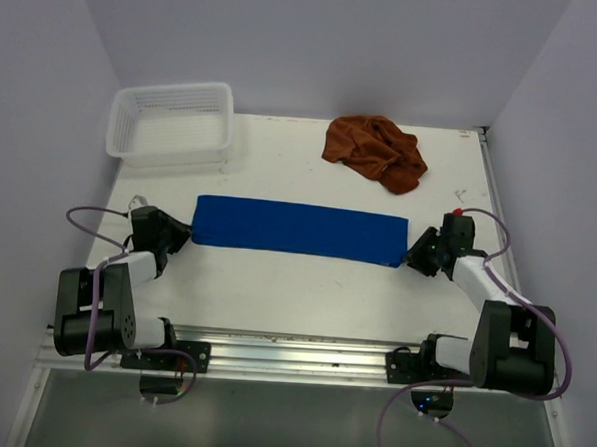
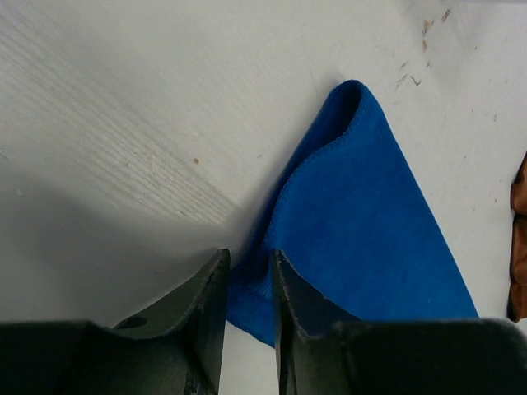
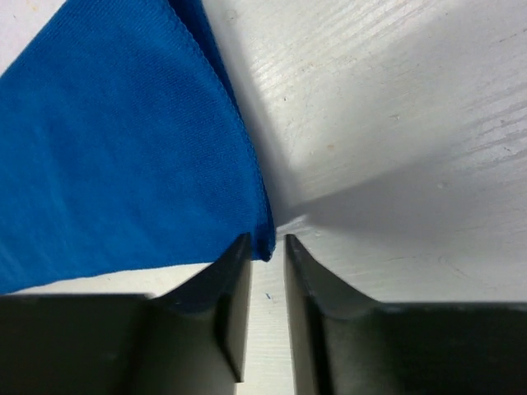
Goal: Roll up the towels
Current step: Fold the towel
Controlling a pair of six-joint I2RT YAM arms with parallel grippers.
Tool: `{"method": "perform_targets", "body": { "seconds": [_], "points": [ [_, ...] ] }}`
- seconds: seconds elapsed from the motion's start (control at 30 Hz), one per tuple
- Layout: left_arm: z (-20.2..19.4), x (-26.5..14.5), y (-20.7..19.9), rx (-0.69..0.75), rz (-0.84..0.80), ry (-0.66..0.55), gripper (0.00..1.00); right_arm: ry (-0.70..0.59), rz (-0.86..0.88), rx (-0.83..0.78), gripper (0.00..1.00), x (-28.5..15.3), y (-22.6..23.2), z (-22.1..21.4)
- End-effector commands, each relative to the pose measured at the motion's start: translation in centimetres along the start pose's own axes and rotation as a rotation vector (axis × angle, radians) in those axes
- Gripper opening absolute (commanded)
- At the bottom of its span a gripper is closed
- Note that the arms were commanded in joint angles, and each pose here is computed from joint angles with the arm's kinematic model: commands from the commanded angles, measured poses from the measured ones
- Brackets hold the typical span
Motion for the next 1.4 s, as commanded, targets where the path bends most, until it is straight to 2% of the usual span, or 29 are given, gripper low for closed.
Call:
{"method": "perform_targets", "body": {
  "seconds": [0.0, 0.07, 0.17, 0.43, 0.57, 0.73, 1.1, 1.37],
  "points": [
    [0.6, 0.0, -0.4, 0.023, -0.042, -0.031, 0.31, -0.032, 0.030, -0.022, 0.35, 0.2, 0.6, 1.0],
    [0.6, -0.1, -0.4, 0.021, -0.047, -0.034, 0.37, -0.037, 0.030, -0.027, 0.42, 0.0, 0.7, 1.2],
    [1.2, -0.4, -0.6, 0.022, -0.034, -0.059, 0.40, -0.045, 0.018, -0.032, 0.48, -0.5, 0.6, 1.4],
    [3.2, -1.6, -1.8, 0.026, -0.028, -0.130, 0.43, -0.038, -0.009, -0.036, 0.50, -0.2, -0.2, 0.8],
    [5.1, -3.0, -4.4, 0.031, -0.084, -0.180, 0.45, -0.048, 0.023, -0.025, 0.50, 0.3, 0.4, 1.1],
    [6.7, -4.5, -7.5, 0.043, -0.151, -0.207, 0.47, -0.044, 0.042, -0.012, 0.48, 0.7, 0.9, 1.5],
    [8.5, -6.9, -11.6, 0.134, -0.238, -0.220, 0.51, 0.020, -0.022, -0.043, 0.43, 2.4, 0.4, -1.0],
    [9.2, -7.9, -12.7, 0.210, -0.246, -0.221, 0.53, 0.049, -0.119, -0.064, 0.29, 2.8, -0.9, -1.8]
  ]
}}
Point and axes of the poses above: each gripper's point midway between its finger pads, its own x axis out along the fingers, its own y axis along the line the jaws close on, z = x × y, the point moved 1 cm from there along -x, back along the fingers, and after that the axes turned 6 degrees about -x, right-handed, at the moved point
